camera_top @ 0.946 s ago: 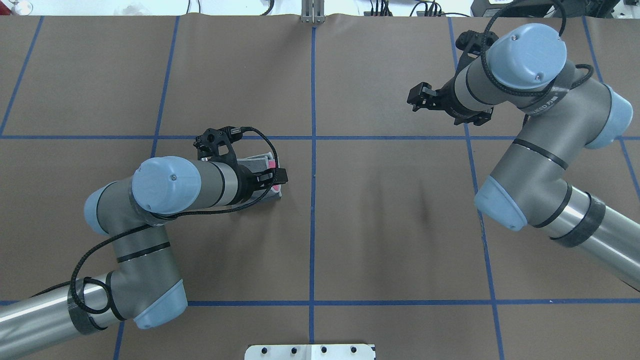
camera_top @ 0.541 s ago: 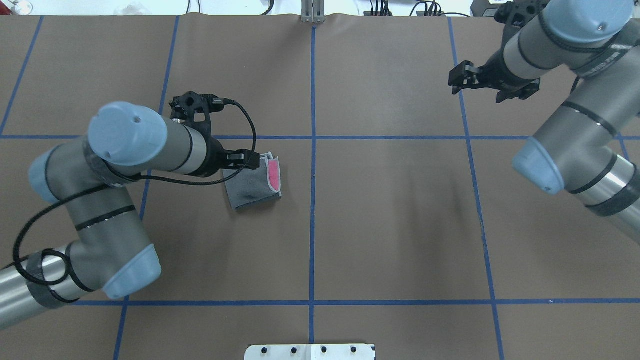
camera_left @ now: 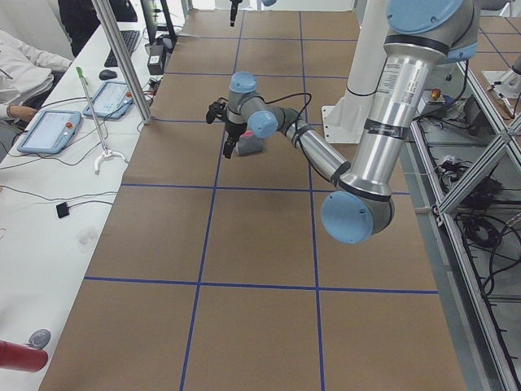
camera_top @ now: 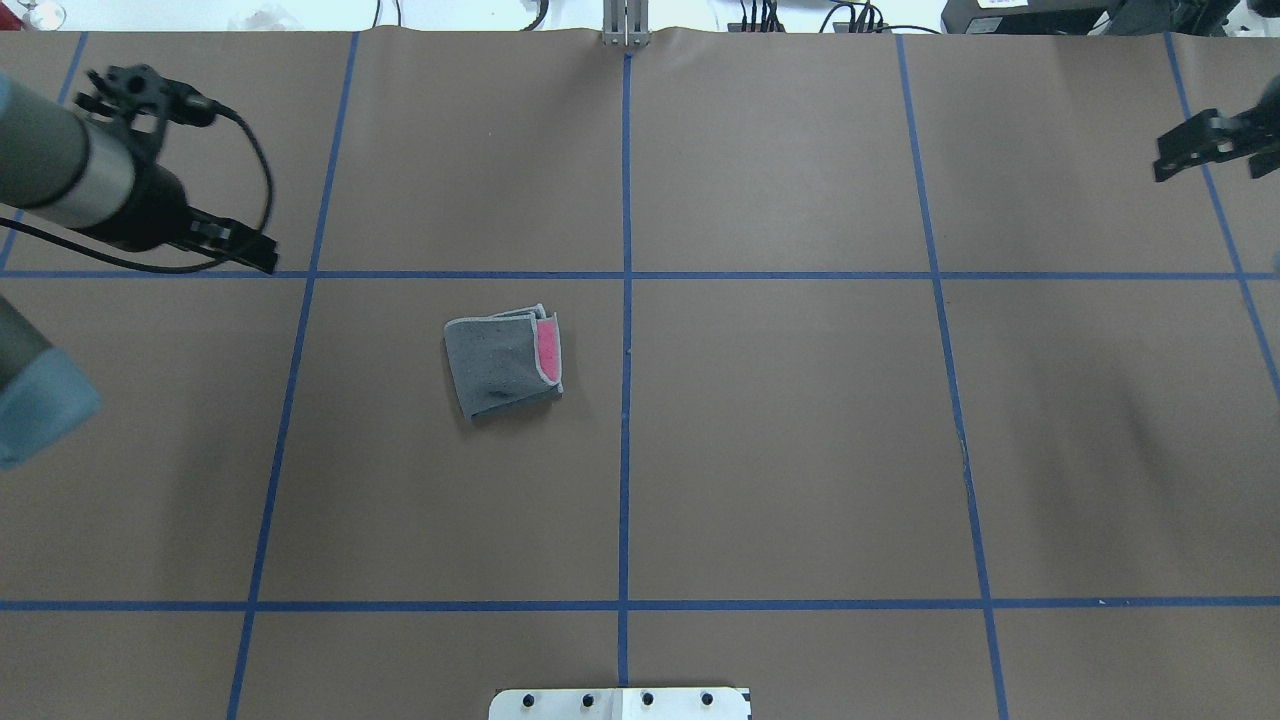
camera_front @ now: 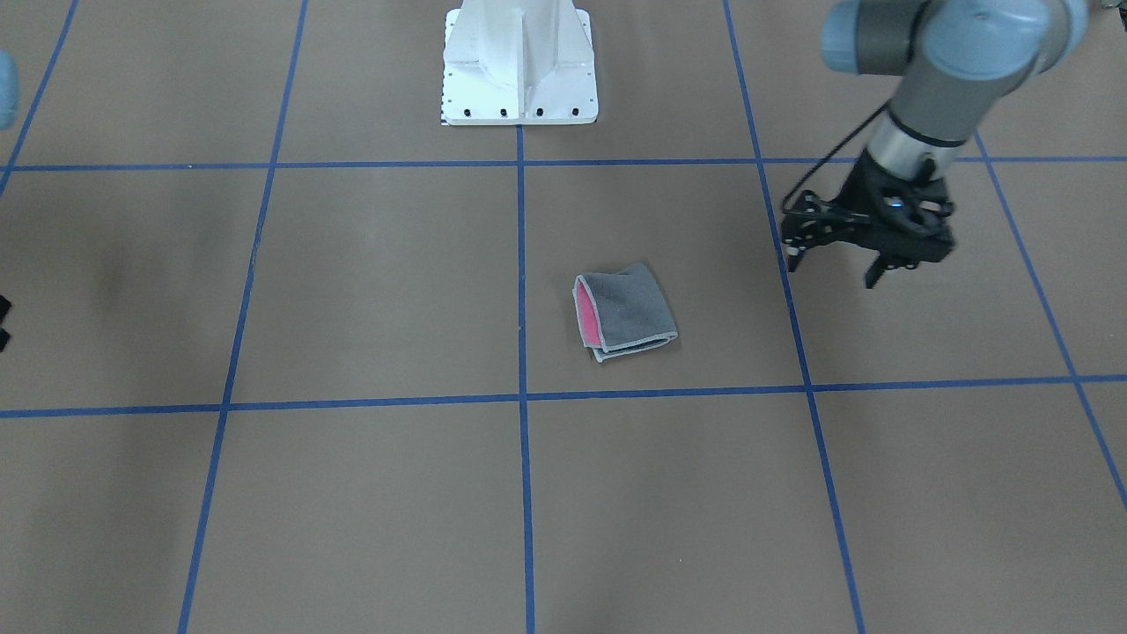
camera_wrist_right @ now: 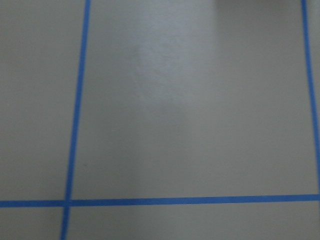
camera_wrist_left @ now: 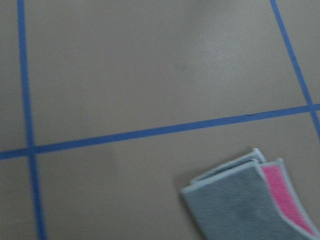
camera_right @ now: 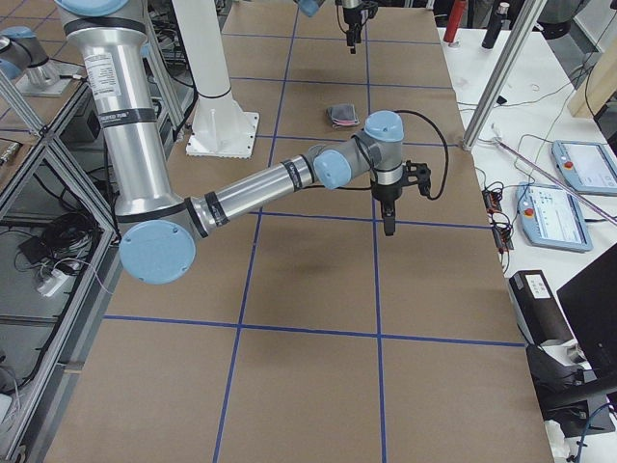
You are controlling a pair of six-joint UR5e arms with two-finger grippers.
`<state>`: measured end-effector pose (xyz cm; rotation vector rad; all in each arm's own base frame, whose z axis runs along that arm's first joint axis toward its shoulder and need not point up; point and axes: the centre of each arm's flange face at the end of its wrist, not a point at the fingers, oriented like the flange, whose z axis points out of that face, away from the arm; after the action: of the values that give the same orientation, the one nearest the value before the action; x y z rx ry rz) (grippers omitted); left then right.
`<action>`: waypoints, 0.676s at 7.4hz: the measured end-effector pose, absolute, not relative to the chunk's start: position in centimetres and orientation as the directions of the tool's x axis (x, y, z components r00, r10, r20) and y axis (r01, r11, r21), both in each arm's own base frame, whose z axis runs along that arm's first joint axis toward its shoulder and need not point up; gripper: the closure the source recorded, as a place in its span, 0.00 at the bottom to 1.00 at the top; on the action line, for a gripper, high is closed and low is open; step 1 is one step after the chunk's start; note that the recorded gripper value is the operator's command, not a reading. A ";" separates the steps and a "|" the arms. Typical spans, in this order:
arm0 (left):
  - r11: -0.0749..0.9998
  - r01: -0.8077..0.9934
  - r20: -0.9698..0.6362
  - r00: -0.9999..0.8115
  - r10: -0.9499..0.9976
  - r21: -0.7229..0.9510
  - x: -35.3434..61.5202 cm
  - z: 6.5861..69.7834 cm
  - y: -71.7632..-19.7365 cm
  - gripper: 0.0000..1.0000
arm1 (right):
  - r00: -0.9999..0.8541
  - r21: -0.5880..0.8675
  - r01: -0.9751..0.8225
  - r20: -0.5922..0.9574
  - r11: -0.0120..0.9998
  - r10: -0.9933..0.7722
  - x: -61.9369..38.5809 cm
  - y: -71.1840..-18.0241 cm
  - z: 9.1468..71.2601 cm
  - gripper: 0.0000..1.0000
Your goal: Fold towel twice with both arms
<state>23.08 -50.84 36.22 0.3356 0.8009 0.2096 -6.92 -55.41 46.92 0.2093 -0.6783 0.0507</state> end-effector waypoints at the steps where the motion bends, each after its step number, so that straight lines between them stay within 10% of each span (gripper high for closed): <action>1: 0.914 -0.094 -0.631 0.696 0.344 0.395 17.7 39.3 -51.6 0.00 | 0.796 0.194 -0.070 0.602 0.979 -0.063 -2.1 -54.0 50.2 0.00; 5: 0.906 -0.183 -0.575 0.720 0.387 0.381 0.1 49.4 -50.7 0.00 | 0.806 0.168 0.026 0.579 0.985 -0.120 10.5 -47.0 59.4 0.00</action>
<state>0.06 -50.74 49.43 0.3089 0.6994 0.3210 10.48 -46.98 59.37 0.1550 -0.6290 -0.0786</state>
